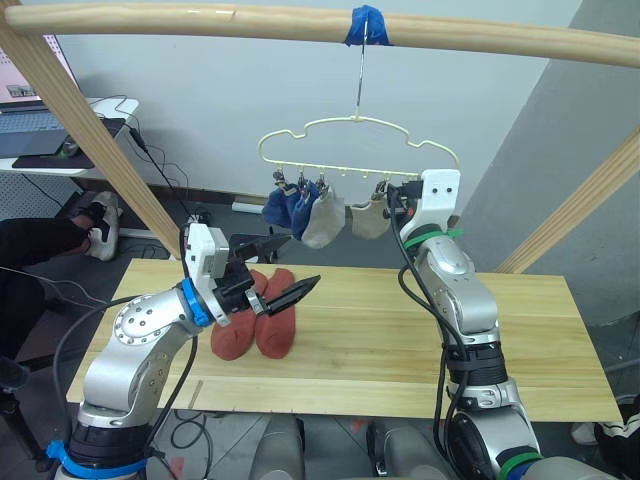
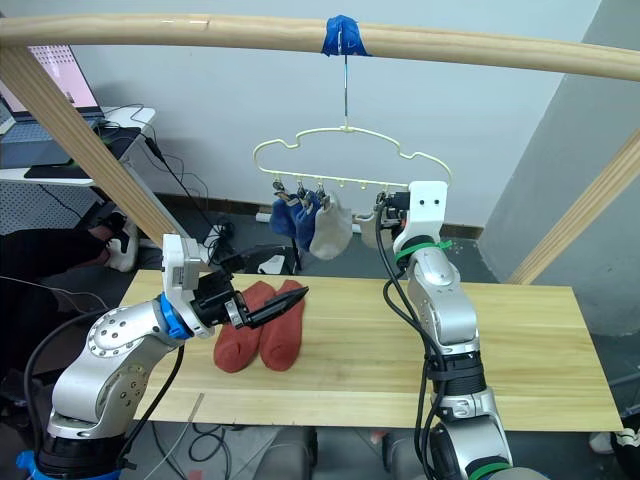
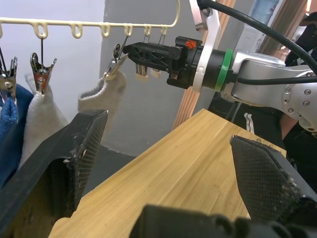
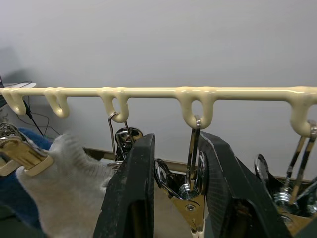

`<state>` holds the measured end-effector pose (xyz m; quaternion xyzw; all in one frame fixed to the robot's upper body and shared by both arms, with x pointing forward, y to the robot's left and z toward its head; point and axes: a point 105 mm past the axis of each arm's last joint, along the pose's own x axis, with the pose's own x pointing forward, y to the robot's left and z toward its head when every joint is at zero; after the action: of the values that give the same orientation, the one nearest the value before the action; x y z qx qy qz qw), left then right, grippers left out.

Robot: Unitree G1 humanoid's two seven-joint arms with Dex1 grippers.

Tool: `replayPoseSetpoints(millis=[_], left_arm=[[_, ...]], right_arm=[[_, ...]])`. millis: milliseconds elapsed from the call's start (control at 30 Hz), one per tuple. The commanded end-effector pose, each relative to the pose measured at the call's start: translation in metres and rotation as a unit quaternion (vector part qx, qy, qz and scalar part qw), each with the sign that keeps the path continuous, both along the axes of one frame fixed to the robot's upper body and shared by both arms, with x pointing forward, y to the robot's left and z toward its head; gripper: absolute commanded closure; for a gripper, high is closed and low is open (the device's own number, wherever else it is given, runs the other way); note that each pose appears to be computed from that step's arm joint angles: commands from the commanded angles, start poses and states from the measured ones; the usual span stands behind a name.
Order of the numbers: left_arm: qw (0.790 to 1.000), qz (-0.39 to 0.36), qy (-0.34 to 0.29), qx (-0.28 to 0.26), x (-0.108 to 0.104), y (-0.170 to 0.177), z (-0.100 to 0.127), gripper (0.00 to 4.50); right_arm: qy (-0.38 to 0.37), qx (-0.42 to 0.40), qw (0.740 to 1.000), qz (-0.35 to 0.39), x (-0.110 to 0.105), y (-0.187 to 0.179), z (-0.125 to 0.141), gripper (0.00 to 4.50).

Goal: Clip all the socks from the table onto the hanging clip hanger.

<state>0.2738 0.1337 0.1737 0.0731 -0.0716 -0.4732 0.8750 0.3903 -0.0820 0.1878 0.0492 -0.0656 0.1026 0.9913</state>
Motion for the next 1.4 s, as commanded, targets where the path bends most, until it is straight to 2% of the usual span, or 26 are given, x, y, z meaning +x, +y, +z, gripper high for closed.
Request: replayPoseSetpoints(millis=[33, 133, 267, 433, 533, 600, 733, 900, 1000, 1133, 1300, 1400], left_arm=[[1.000, -0.009, -0.027, 0.002, -0.006, -0.003, 0.009, 0.00], [1.000, -0.006, -0.021, 0.003, -0.005, -0.003, 0.007, 0.00], [1.000, 0.015, 0.021, 0.004, -0.002, 0.001, -0.008, 0.00], [0.987, 0.113, 0.093, 0.061, 0.013, 0.028, -0.059, 0.00], [0.964, 0.211, 0.109, 0.120, 0.037, 0.056, -0.096, 0.00], [0.955, 0.233, 0.114, 0.144, 0.046, 0.060, -0.114, 0.00], [0.949, 0.242, 0.119, 0.166, 0.060, 0.058, -0.132, 0.00], [0.958, 0.214, 0.107, 0.158, 0.076, 0.037, -0.136, 0.00], [0.958, 0.201, 0.112, 0.173, 0.082, 0.029, -0.144, 0.00], [0.942, 0.207, 0.154, 0.216, 0.081, 0.035, -0.173, 0.00], [0.929, 0.225, 0.176, 0.237, 0.084, 0.037, -0.187, 0.00], [0.934, 0.201, 0.199, 0.219, 0.081, 0.028, -0.190, 0.54]], right_arm=[[-0.030, 0.014, 0.999, 0.005, -0.003, -0.002, 0.019, 3.94], [-0.021, 0.029, 0.999, 0.005, -0.002, -0.007, 0.019, 4.47], [0.006, 0.067, 0.998, 0.016, -0.001, -0.013, 0.019, 4.49], [0.029, 0.056, 0.997, 0.054, 0.000, -0.013, 0.022, 4.49], [0.036, 0.028, 0.996, 0.074, -0.002, -0.017, 0.019, 4.49], [0.045, 0.020, 0.995, 0.081, -0.003, -0.018, 0.015, 4.49], [0.047, 0.019, 0.995, 0.088, -0.004, -0.017, 0.016, 4.49], [0.045, 0.020, 0.995, 0.086, -0.003, -0.017, 0.019, 4.49], [0.043, 0.024, 0.995, 0.082, -0.003, -0.018, 0.020, 4.49], [0.040, 0.030, 0.996, 0.075, -0.005, -0.023, 0.019, 4.49], [0.044, 0.037, 0.996, 0.066, -0.007, -0.032, 0.017, 4.49], [0.046, 0.041, 0.996, 0.065, -0.004, -0.033, 0.020, 4.50]])
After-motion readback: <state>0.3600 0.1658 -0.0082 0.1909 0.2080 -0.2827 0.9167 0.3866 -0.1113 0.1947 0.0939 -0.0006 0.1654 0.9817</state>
